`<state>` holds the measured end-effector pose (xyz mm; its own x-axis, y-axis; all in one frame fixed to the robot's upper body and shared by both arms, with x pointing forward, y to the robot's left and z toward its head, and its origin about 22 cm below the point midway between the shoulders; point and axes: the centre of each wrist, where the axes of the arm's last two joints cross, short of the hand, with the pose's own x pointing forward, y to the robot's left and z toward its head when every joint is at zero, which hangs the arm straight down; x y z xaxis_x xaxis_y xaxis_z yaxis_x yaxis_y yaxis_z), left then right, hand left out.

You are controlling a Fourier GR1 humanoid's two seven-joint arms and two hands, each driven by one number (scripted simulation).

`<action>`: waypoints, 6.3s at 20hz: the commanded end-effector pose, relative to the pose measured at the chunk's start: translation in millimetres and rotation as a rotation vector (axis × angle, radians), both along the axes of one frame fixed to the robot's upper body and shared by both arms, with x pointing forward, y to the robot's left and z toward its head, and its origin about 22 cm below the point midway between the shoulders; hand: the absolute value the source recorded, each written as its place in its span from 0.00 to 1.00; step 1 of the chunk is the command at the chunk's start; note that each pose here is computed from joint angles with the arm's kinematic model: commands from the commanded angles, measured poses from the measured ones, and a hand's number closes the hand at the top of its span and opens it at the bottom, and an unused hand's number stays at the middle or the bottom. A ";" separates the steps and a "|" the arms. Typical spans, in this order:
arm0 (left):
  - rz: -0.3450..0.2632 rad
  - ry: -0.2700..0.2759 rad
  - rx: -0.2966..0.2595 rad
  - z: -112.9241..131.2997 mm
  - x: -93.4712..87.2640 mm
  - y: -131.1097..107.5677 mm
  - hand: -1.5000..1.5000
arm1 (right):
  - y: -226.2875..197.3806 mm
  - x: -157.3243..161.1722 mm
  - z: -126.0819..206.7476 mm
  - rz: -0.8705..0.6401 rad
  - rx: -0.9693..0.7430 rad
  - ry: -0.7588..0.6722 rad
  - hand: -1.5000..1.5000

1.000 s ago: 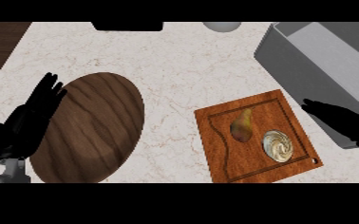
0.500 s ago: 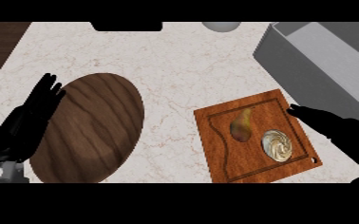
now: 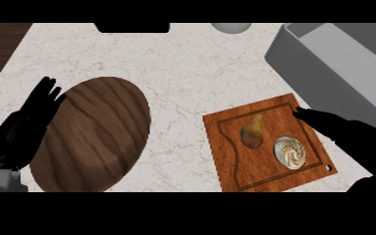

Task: Pick the cupcake from the cutting board and place it in the cardboard box

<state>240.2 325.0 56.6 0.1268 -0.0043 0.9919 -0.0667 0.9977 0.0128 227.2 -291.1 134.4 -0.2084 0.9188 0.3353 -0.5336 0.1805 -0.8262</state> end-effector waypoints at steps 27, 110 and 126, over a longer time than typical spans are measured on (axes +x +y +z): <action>0.010 -0.006 0.000 -5.7 -0.9 8.0 0.50 | 41.6 11.7 -50.3 -0.014 -0.155 0.008 0.00; -0.020 -0.012 0.005 12.5 -1.9 -13.5 0.50 | -6.4 184.1 114.5 -0.692 -0.101 -0.751 1.00; -0.037 -0.010 -0.014 -3.5 5.8 -20.6 0.50 | -77.6 201.8 6.9 -0.696 -0.027 -0.488 1.00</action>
<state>245.4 317.0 52.2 0.1205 0.0007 0.9927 -0.0430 0.9991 0.0045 431.4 -357.4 170.2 0.2603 0.9202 0.2924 0.2160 0.2397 -0.9465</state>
